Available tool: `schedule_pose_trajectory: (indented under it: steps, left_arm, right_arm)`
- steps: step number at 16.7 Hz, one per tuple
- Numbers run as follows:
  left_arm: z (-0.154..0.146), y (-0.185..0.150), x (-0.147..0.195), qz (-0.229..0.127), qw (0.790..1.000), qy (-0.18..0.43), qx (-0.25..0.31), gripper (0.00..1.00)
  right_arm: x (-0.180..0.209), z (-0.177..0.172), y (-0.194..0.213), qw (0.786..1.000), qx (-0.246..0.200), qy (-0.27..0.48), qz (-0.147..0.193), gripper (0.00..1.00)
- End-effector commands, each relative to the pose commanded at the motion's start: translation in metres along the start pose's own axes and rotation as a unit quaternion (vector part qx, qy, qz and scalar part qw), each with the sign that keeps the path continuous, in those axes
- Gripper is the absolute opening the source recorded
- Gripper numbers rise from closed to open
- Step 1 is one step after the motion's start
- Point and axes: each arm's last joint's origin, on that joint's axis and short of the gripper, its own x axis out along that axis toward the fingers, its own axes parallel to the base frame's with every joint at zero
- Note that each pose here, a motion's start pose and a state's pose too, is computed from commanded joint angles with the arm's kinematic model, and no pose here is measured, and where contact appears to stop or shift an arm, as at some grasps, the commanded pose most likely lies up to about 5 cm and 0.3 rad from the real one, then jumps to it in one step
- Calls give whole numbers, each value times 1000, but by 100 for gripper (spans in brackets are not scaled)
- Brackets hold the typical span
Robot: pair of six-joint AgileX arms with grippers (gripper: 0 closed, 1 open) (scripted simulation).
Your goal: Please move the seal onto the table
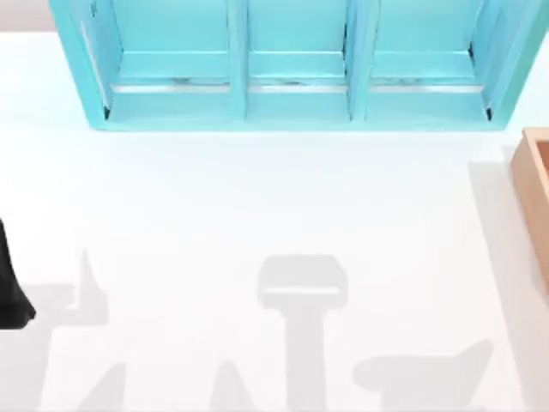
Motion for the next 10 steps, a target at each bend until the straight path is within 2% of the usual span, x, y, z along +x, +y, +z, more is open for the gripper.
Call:
schedule_pose_trajectory:
  steps: [2,5,10]
  left_arm:
    - [0,0,0,0,1000,0,0,100]
    - [0,0,0,0,1000,0,0,100]
    - [0,0,0,0,1000,0,0,100]
  right_arm:
    - [15,19,-11,995,-2,98,11,100]
    - [34,43,-29,978,-2,208,29,100]
    - [64,68,-53,948,1,312,57,100]
